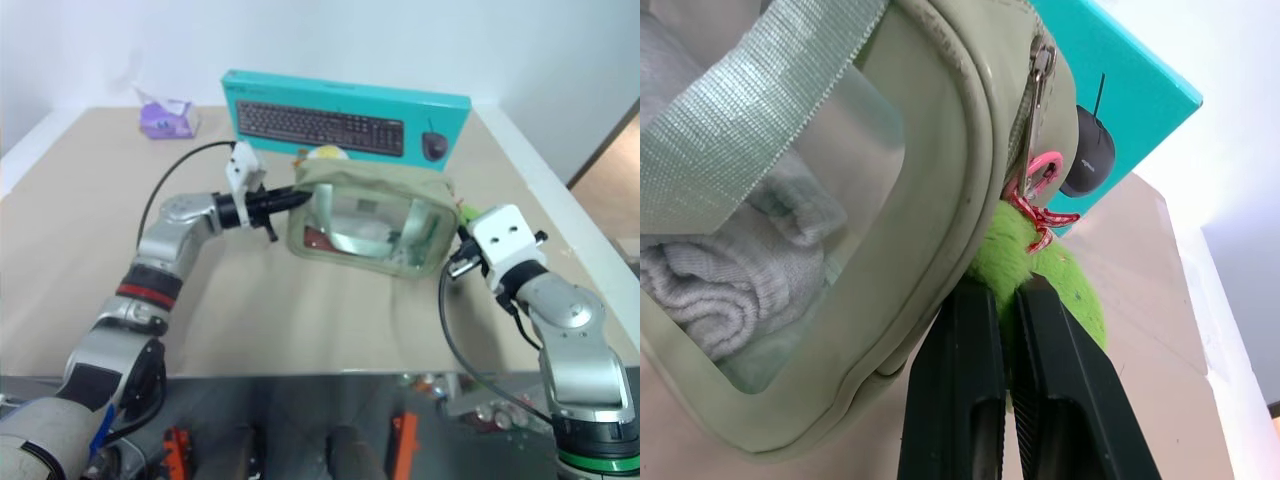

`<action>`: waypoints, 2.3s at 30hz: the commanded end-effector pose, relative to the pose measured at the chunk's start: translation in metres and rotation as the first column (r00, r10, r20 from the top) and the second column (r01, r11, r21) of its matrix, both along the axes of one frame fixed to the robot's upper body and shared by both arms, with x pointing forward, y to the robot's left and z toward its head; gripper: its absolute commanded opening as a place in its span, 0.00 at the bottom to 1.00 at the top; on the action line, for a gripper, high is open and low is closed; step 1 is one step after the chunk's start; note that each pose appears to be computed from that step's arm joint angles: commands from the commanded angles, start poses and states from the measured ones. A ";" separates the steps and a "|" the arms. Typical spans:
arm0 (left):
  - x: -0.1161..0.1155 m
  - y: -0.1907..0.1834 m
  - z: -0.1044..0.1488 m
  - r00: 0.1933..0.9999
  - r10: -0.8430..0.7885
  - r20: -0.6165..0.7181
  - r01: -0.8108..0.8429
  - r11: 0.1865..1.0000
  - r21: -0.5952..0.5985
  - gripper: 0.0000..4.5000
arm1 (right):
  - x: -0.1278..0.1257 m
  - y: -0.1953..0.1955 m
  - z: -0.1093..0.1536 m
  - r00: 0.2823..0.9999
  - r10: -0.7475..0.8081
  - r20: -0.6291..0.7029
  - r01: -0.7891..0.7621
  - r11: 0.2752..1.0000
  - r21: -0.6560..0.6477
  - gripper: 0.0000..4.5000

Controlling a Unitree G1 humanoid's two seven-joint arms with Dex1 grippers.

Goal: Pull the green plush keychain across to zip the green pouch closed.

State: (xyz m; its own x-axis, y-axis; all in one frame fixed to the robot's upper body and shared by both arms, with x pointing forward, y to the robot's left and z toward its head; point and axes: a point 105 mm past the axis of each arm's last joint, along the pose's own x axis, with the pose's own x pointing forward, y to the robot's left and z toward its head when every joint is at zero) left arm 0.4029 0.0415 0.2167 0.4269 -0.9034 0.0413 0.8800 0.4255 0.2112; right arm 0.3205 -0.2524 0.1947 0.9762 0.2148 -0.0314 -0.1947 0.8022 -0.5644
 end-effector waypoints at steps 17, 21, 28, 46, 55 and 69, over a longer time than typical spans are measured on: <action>-0.008 0.006 0.014 0.999 0.039 0.030 -0.037 0.997 -0.065 0.01 | 0.000 0.013 -0.054 0.995 -0.049 -0.091 0.063 0.984 0.167 0.00; -0.007 0.007 0.014 0.998 0.051 0.023 -0.049 0.997 -0.067 0.01 | 0.001 0.017 -0.066 0.993 -0.041 -0.114 0.060 0.984 0.168 0.00; -0.006 0.009 0.012 0.998 0.062 -0.015 -0.063 0.995 -0.076 0.01 | 0.005 0.013 -0.044 0.999 -0.028 -0.022 0.033 0.965 0.259 0.00; -0.029 0.047 0.027 0.999 0.043 0.027 -0.041 0.996 -0.074 1.00 | -0.044 0.000 0.037 0.978 0.180 0.107 -0.201 0.951 0.234 0.99; -0.043 0.077 0.001 0.989 0.148 0.014 -0.147 0.989 -0.011 1.00 | -0.066 -0.011 0.012 0.978 0.204 -0.037 -0.194 0.963 0.189 0.99; -0.091 0.080 -0.063 0.969 0.243 -0.050 -0.238 0.967 0.088 1.00 | -0.097 0.087 -0.026 0.828 0.524 -0.201 -0.462 0.840 0.284 0.99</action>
